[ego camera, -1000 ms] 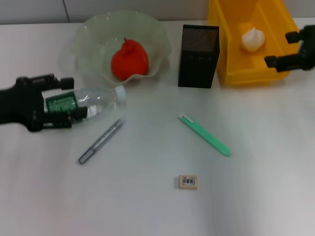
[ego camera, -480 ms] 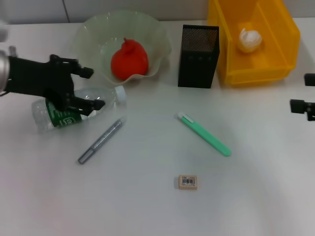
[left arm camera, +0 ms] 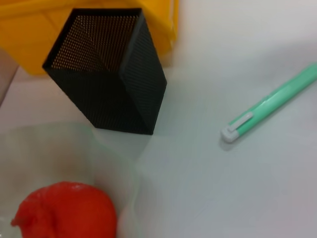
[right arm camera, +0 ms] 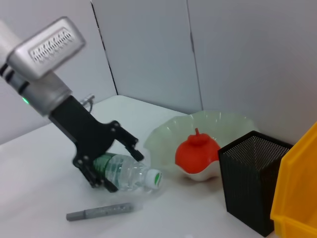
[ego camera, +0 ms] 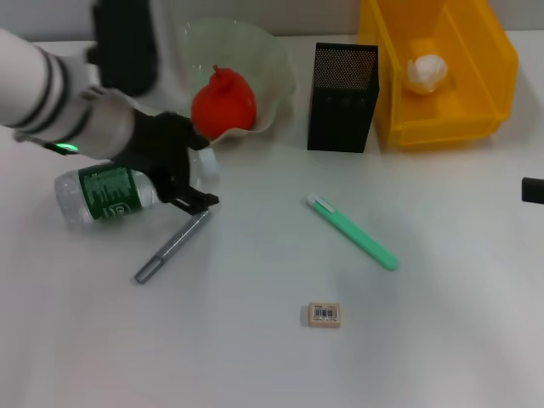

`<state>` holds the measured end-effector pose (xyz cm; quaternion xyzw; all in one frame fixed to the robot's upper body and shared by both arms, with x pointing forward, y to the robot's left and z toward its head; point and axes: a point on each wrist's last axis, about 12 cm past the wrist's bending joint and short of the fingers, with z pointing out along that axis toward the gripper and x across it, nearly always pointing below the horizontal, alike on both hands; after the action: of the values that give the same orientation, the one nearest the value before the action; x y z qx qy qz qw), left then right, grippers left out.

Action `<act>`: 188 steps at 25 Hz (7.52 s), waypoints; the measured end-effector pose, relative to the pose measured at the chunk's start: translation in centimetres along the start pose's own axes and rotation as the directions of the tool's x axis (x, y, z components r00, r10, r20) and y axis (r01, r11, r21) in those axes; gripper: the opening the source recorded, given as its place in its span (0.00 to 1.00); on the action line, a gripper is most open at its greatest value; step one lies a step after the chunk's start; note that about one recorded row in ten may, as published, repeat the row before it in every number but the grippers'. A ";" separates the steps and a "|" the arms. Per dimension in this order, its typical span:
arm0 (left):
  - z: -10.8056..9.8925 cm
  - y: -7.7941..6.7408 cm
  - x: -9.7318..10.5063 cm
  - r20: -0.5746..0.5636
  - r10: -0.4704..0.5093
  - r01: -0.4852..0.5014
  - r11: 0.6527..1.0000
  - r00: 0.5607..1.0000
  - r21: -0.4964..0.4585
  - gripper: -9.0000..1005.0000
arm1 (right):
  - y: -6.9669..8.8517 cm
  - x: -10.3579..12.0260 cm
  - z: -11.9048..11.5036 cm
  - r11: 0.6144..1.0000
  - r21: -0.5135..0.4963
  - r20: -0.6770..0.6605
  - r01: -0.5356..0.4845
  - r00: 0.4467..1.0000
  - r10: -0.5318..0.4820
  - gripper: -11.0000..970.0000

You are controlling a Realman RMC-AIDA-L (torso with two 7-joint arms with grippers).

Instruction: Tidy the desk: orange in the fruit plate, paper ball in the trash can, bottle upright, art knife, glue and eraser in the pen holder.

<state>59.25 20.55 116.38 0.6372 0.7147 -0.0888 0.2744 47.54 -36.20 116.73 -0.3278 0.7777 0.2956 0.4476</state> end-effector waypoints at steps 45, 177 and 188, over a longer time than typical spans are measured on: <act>6.3 -0.3 -4.5 -0.339 0.060 -0.113 0.984 0.939 -0.136 0.74 | -0.5 0.8 0.8 1.000 -0.014 0.015 -0.010 1.000 0.011 0.84; -7.6 -4.4 10.2 0.693 -0.400 0.602 0.796 0.600 -0.062 0.80 | 0.1 -3.5 3.9 0.990 -0.122 -0.061 0.067 0.995 -0.075 0.84; -8.3 -10.7 16.7 0.774 -0.344 0.513 0.858 0.532 0.028 0.80 | 3.8 -12.1 12.3 0.992 -0.034 -0.556 0.118 0.823 -0.117 0.84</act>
<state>46.04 37.04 112.49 0.3130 0.6732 -0.3371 0.5790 55.40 -21.61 122.93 -0.4464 0.8528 0.1584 0.2197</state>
